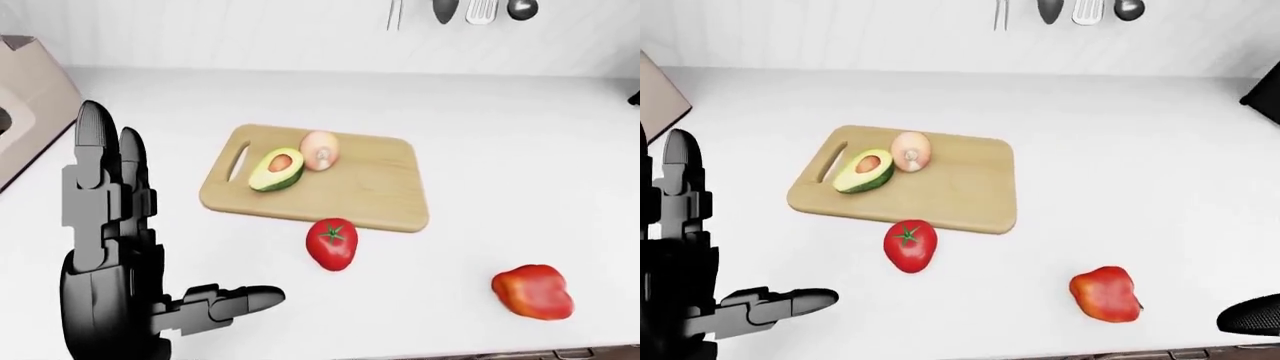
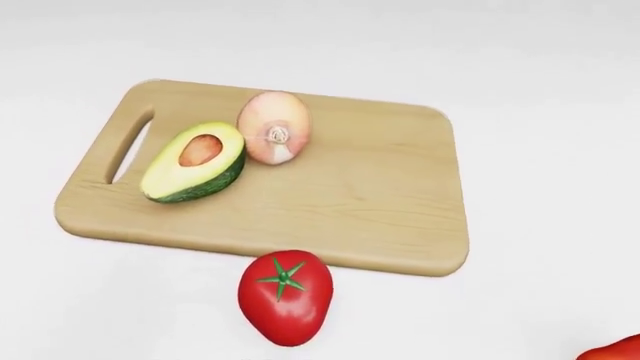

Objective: Place the avocado, onion, tomato and bell pepper on the cutting board.

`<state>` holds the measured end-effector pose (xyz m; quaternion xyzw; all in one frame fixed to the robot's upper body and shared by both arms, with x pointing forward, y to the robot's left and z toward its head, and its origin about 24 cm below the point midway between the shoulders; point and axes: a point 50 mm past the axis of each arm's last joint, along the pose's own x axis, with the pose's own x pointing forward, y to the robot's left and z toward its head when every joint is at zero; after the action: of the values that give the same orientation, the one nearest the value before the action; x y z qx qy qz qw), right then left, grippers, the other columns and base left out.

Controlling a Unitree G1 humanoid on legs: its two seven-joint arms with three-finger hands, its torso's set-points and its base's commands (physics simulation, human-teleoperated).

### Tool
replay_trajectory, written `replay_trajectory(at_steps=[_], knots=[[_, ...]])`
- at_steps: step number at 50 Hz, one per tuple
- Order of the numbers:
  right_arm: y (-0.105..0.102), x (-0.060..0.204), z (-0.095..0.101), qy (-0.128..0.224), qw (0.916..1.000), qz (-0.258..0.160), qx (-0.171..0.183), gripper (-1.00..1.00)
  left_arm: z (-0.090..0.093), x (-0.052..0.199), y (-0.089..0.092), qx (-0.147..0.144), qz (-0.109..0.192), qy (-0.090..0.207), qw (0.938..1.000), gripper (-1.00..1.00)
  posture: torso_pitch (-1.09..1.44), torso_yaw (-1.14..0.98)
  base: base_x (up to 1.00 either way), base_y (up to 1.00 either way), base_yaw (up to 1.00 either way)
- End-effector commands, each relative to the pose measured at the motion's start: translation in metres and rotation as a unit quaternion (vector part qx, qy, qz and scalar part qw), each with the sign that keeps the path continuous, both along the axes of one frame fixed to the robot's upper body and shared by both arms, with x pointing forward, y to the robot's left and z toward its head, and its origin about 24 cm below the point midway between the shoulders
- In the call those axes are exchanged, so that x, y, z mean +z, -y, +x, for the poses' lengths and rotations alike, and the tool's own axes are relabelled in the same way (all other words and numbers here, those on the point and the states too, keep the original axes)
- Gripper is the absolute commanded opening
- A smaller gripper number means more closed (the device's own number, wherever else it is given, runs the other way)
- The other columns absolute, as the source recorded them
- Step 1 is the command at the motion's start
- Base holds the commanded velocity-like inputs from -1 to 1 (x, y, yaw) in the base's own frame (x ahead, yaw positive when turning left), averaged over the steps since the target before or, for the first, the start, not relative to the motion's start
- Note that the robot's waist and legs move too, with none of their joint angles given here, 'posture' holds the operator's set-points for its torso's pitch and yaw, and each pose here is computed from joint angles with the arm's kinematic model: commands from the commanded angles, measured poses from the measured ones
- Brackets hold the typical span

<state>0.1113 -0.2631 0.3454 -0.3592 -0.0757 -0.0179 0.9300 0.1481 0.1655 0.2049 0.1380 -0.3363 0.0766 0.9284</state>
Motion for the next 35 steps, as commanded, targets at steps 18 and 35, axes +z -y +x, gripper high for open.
replay_trajectory(at_steps=[18, 35], knots=[[0.027, -0.055, 0.002, -0.017, 0.9965, 0.067, -0.046, 1.00, -0.007, 0.008, 0.002, -0.003, 0.005, 0.031, 0.9995, 1.00, 0.00, 0.00, 0.00, 0.00, 0.00], [0.028, -0.096, -0.002, -0.045, 0.9963, 0.072, -0.016, 1.00, -0.006, 0.008, 0.002, -0.003, 0.005, 0.032, 0.9995, 1.00, 0.00, 0.00, 0.00, 0.00, 0.00]])
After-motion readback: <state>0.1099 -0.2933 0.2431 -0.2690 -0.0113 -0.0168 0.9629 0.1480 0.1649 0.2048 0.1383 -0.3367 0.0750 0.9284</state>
